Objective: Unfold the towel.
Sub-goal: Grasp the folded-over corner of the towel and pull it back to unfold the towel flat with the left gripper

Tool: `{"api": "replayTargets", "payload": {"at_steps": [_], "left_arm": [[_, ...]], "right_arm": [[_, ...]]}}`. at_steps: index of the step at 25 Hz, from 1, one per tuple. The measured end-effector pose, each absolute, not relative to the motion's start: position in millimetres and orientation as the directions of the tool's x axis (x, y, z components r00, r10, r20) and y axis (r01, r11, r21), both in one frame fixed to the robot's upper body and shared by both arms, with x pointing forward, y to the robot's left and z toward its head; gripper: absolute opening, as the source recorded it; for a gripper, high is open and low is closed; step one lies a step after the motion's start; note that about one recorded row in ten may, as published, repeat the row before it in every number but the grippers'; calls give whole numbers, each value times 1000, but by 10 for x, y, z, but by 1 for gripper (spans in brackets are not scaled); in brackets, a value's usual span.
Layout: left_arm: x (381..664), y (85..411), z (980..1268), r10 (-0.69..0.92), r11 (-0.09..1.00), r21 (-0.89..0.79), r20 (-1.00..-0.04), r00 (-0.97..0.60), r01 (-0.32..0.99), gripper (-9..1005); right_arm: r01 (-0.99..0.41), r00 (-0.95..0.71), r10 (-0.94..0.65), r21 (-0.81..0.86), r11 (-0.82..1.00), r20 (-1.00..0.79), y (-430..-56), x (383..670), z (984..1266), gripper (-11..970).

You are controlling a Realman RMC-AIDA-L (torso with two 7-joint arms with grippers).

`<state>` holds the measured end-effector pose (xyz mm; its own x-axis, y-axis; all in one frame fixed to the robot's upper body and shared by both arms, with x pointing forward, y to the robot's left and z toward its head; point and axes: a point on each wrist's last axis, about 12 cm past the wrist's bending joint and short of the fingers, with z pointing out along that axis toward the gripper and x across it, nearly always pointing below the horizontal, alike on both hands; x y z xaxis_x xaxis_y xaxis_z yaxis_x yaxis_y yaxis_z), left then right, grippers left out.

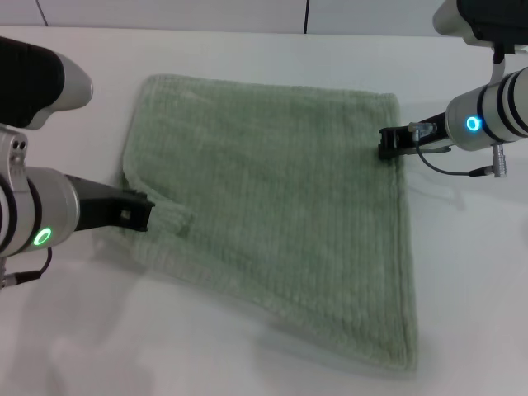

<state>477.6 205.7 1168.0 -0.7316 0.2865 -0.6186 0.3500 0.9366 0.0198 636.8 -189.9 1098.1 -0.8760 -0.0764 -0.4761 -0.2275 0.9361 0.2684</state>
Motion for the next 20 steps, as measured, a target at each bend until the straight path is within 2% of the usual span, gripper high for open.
{"api": "replayTargets", "payload": {"at_steps": [11,16,20], "left_arm": [[4711,2103,11625,301,938,27,-559,-772,346,47],[4710,2113,11610,304,938,30,-548,-779,345,110],[4700,2146,11606,305,940,35,-533,-789,340,239]], "right_arm": [[-232,-881,-84,270,934,-465,-1889,6358,10984,-1],[-234,-881,-86,271,934,-465,-1886,6356,10991,-1],[-233,-882,-85,271,934,-464,-1889,6354,10988,-1]]}}
